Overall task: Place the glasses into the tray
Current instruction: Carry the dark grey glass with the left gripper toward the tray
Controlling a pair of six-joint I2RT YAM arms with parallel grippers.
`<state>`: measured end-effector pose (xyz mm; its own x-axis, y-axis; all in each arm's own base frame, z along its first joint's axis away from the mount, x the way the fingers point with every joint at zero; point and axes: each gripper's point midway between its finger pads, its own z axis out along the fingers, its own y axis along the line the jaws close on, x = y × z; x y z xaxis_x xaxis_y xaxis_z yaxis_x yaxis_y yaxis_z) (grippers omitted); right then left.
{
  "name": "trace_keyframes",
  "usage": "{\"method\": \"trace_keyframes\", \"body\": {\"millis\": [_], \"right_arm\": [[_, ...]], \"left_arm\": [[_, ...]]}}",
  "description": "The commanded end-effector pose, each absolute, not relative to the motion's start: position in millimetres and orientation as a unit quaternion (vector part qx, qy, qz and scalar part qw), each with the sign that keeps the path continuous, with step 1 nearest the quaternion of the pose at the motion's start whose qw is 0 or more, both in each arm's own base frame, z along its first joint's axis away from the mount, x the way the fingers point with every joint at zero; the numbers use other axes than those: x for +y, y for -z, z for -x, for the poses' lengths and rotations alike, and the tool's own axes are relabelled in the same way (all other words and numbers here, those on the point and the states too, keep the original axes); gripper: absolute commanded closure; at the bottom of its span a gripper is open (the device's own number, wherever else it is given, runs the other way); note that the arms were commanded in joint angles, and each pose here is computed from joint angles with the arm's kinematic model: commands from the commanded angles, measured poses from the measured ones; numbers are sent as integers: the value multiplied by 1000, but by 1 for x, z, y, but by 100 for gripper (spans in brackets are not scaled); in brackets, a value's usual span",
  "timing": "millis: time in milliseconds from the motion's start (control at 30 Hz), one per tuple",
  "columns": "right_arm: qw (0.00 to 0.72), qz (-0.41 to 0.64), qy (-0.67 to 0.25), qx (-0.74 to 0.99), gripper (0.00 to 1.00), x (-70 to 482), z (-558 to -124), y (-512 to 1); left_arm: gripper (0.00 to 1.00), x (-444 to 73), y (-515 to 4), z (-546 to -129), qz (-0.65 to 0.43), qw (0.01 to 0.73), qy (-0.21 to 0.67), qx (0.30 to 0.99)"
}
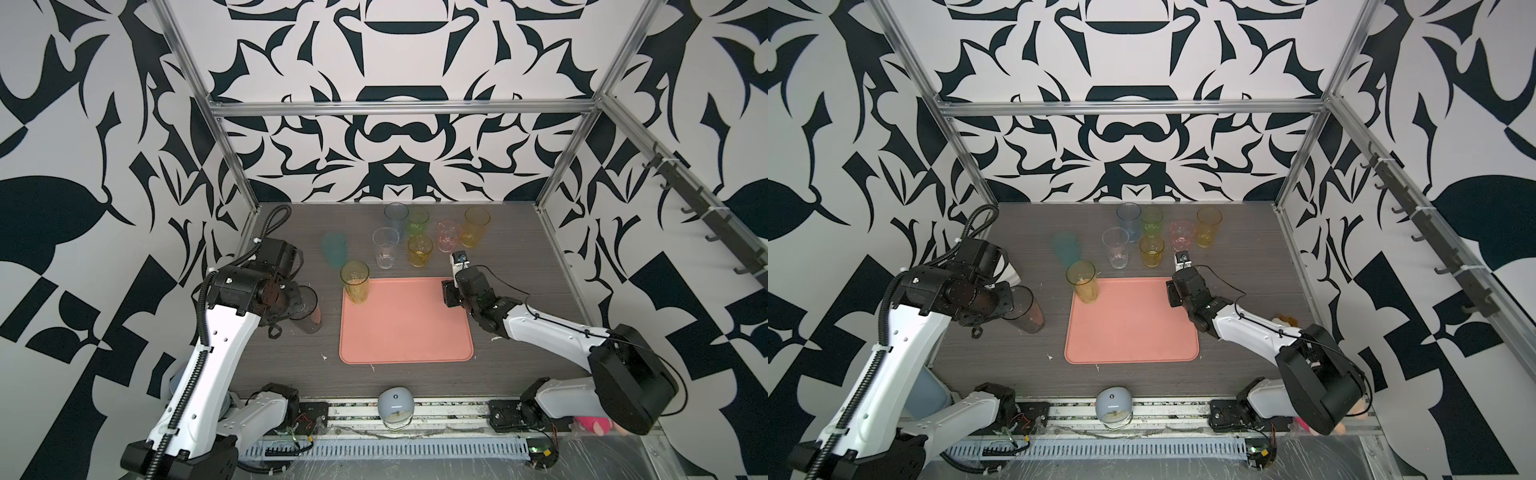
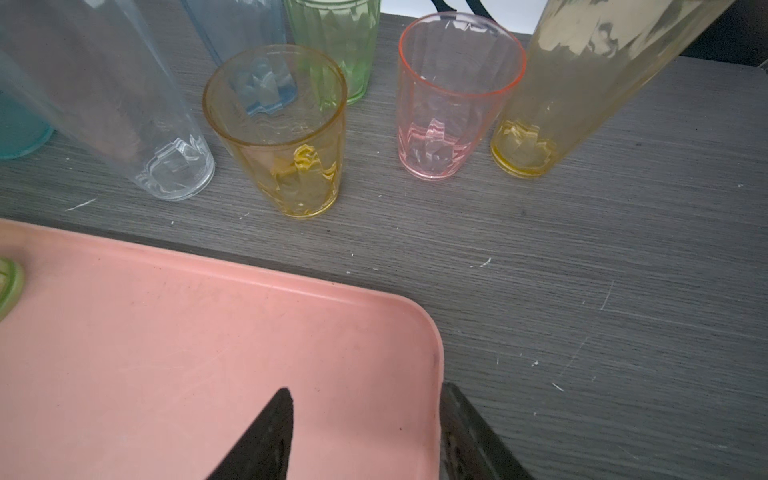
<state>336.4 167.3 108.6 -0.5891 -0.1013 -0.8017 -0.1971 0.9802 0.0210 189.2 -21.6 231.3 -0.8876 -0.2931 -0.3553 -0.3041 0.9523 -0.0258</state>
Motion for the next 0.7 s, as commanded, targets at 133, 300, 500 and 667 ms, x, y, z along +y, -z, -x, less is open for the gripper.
{"method": "trace_keyframes", "body": {"millis": [133,300,500,667], "right_arm": [[471,72,-73,876,40,175,-346,-134],[467,73,-74,878,40,176,-347,-132],[465,73,-75,879,40,177,-347,-131],[465,73,-75,879,40,177,-346,-131]], "left_arm": [[100,-41,-203,-189,166,162,39,972],[100,-49,-187,-193,177,167,53,969],[100,-57,-179,-196,173,168,40,970],[100,-70,-176,-202,154,170,24,973]]}}
